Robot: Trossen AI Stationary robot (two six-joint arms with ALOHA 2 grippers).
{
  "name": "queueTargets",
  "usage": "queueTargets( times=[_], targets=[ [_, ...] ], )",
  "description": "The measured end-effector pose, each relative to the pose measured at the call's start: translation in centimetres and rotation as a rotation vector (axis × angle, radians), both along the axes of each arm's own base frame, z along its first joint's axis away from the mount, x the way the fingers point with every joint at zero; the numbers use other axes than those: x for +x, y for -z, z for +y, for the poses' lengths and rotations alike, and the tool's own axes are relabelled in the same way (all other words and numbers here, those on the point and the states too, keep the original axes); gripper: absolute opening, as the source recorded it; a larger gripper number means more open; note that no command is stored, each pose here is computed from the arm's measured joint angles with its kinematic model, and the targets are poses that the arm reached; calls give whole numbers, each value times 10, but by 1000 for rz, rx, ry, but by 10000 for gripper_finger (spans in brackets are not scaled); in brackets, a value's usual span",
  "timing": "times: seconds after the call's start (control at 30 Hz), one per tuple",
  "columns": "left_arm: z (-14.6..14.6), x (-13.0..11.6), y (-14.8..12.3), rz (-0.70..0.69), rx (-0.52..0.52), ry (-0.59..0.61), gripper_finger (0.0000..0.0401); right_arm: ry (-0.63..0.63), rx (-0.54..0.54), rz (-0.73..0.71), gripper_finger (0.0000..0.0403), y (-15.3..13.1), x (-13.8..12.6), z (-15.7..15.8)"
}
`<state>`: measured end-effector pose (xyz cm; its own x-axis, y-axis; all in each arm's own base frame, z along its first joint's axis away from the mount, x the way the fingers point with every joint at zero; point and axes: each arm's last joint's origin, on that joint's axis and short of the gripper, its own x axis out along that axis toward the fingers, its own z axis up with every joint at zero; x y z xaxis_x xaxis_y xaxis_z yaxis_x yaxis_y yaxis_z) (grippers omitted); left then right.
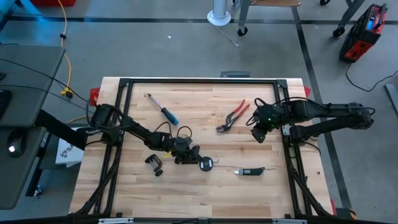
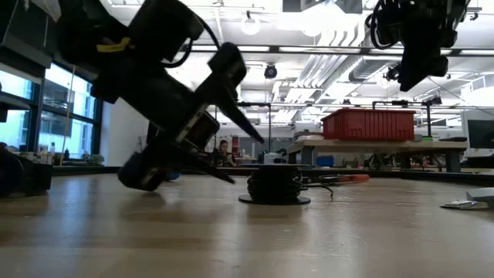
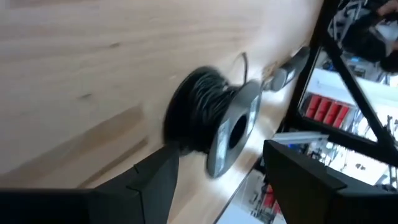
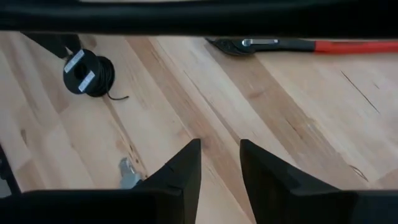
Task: Coil cords
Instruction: Uncoil the black wire from the black spool
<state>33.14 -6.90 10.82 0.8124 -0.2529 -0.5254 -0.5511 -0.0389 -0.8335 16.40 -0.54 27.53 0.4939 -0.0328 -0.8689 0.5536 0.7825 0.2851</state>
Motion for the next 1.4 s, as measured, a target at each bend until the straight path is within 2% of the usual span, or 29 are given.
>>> queueTargets(
  times=[0.27,0.37,0.47,0.63,0.83,0.97,1.07,1.17,1.3,1.4],
  targets=[
    [-7,24,0,-28,6,11,227,-8,-5,-15,106,-1,1,0],
    [-9,29,-2,-37,18,13,211,-8,-1,-16,106,-1,1,0],
    [-10,33,-7,-40,20,14,160,-17,-6,-16,106,-1,1,0],
    [-9,33,-7,-41,54,9,22,-37,-19,-37,106,-2,3,0],
    [-4,35,-15,-79,78,-7,4,-75,-52,-148,106,-11,5,0],
    [6,32,-55,-225,192,78,2,-145,-74,-330,106,-26,7,1],
    [18,19,-91,-285,309,179,1,-274,-61,-487,106,-39,11,4],
    [34,0,-128,-351,397,226,1,-393,-11,-610,106,-48,16,8],
    [54,-28,-174,-450,432,180,1,-425,-18,-683,106,-51,29,10],
    [69,-45,-194,-465,387,90,1,-443,-147,-750,106,-53,43,14]
  ],
)
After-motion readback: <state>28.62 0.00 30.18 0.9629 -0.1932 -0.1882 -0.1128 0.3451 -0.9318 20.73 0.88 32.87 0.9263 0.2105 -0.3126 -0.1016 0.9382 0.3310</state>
